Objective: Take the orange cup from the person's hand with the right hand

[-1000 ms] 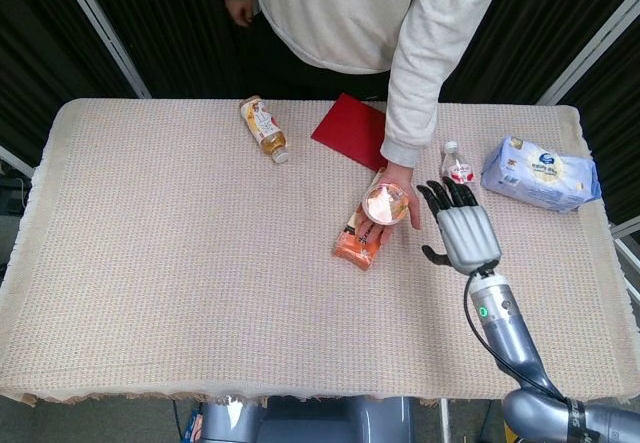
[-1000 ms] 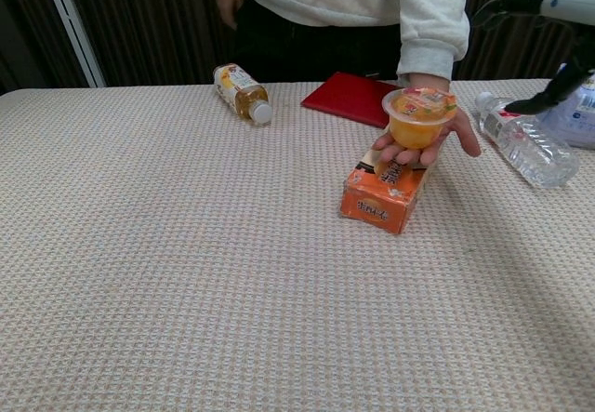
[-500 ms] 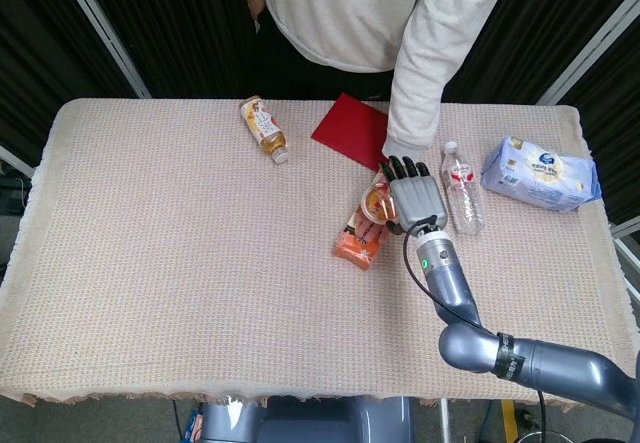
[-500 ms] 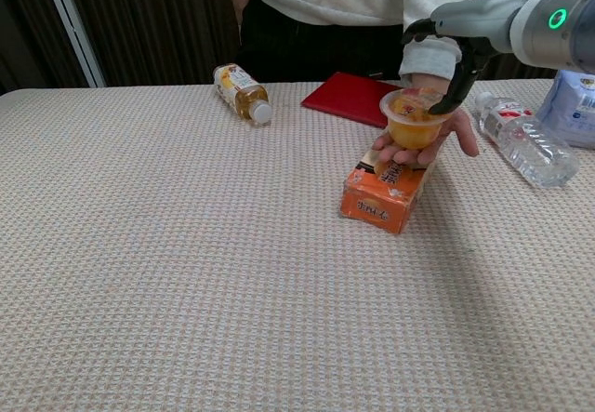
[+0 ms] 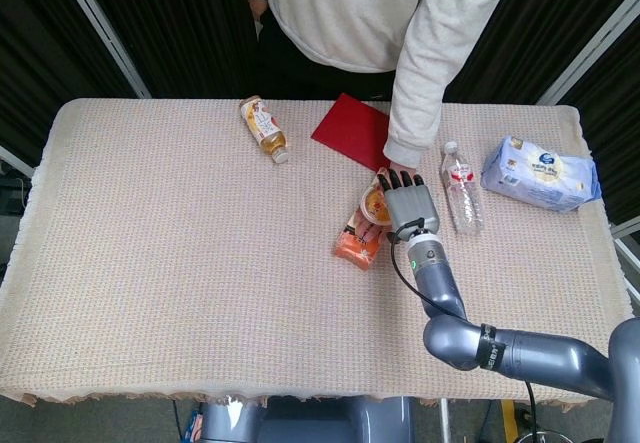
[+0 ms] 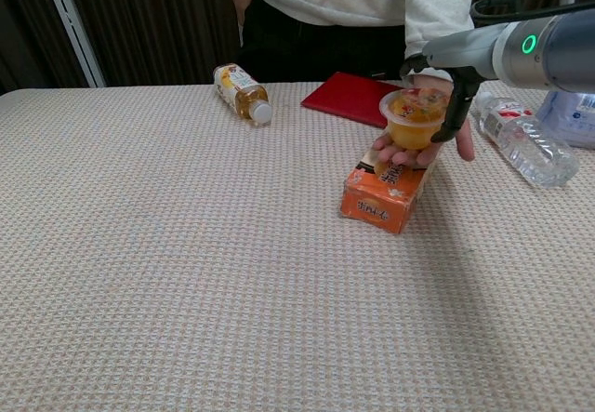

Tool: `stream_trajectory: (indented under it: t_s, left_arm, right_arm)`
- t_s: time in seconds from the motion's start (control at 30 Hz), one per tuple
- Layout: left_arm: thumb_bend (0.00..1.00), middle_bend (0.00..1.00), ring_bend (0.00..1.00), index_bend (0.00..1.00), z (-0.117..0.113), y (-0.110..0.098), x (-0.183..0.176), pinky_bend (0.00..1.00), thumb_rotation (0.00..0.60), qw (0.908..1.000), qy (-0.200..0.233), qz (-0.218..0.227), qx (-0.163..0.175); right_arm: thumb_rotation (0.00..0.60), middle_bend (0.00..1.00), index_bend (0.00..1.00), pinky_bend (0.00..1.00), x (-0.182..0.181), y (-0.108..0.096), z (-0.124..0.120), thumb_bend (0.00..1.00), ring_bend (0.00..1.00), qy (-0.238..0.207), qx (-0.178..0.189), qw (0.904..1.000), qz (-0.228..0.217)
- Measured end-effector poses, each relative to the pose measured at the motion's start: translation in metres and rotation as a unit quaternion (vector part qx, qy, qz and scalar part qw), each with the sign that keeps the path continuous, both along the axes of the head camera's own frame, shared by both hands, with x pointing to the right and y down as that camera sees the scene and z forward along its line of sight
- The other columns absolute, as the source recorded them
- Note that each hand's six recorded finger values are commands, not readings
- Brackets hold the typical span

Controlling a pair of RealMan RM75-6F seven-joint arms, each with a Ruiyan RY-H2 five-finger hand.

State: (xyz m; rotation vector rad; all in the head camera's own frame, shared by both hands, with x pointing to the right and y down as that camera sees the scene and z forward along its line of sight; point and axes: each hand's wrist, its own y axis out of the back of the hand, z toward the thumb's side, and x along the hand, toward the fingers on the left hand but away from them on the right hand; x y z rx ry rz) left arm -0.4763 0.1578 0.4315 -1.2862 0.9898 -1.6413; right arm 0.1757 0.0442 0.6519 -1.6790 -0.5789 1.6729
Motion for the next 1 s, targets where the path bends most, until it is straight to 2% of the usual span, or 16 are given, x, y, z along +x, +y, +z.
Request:
stream_trajectory:
  t_s: [0.23, 0.37, 0.4, 0.47, 0.53, 0.57, 0.63, 0.87, 1.0]
  left_arm:
    - [0.15, 0.00, 0.00, 0.00, 0.001, 0.000, 0.000, 0.00, 0.600, 1.0000, -0.001, 0.001, -0.002]
    - [0.15, 0.00, 0.00, 0.00, 0.002, 0.000, -0.001, 0.00, 0.600, 1.0000, -0.001, -0.002, -0.002]
    - [0.15, 0.00, 0.00, 0.00, 0.002, -0.001, -0.001, 0.00, 0.600, 1.0000, -0.001, -0.002, -0.003]
    - [0.15, 0.00, 0.00, 0.00, 0.003, -0.001, -0.001, 0.00, 0.600, 1.0000, -0.002, -0.002, -0.004]
    - [0.15, 0.00, 0.00, 0.00, 0.003, -0.001, -0.001, 0.00, 0.600, 1.0000, -0.002, -0.002, -0.005]
    - [0.15, 0.00, 0.00, 0.00, 0.003, -0.001, -0.001, 0.00, 0.600, 1.0000, -0.002, -0.002, -0.005]
    - [0.15, 0.00, 0.00, 0.00, 0.003, -0.001, -0.001, 0.00, 0.600, 1.0000, -0.002, -0.001, -0.004]
    - [0.15, 0.00, 0.00, 0.01, 0.004, -0.001, -0.001, 0.00, 0.600, 1.0000, -0.001, -0.002, -0.003]
    - [0.15, 0.00, 0.00, 0.01, 0.005, 0.000, 0.000, 0.00, 0.600, 1.0000, -0.001, -0.001, -0.005]
  right_arm:
    - [0.600, 0.01, 0.05, 0.12, 0.002, -0.003, 0.010, 0.17, 0.00, 0.010, 0.008, 0.9999, 0.000]
    - [0.600, 0.10, 0.13, 0.14, 0.002, -0.002, 0.017, 0.18, 0.03, 0.015, 0.008, 0.9999, -0.002]
    - [0.600, 0.13, 0.15, 0.16, 0.001, -0.002, 0.018, 0.19, 0.05, 0.015, 0.008, 0.9998, -0.002]
    - [0.600, 0.26, 0.26, 0.29, 0.001, -0.001, 0.021, 0.22, 0.18, 0.014, 0.010, 0.9999, -0.002]
    - [0.600, 0.44, 0.45, 0.46, -0.001, -0.001, 0.022, 0.26, 0.37, 0.010, 0.013, 0.9999, -0.003]
    - [0.600, 0.51, 0.53, 0.51, -0.002, -0.002, 0.022, 0.27, 0.43, 0.008, 0.016, 0.9998, -0.003]
    - [0.600, 0.57, 0.61, 0.56, -0.004, -0.003, 0.021, 0.27, 0.48, 0.000, 0.029, 0.9996, -0.004]
    - [0.600, 0.59, 0.66, 0.57, -0.015, -0.007, 0.007, 0.27, 0.50, -0.047, 0.096, 0.9941, -0.015]
    - [0.600, 0.60, 0.67, 0.57, -0.011, -0.003, -0.003, 0.27, 0.51, -0.066, 0.115, 0.9911, -0.014]
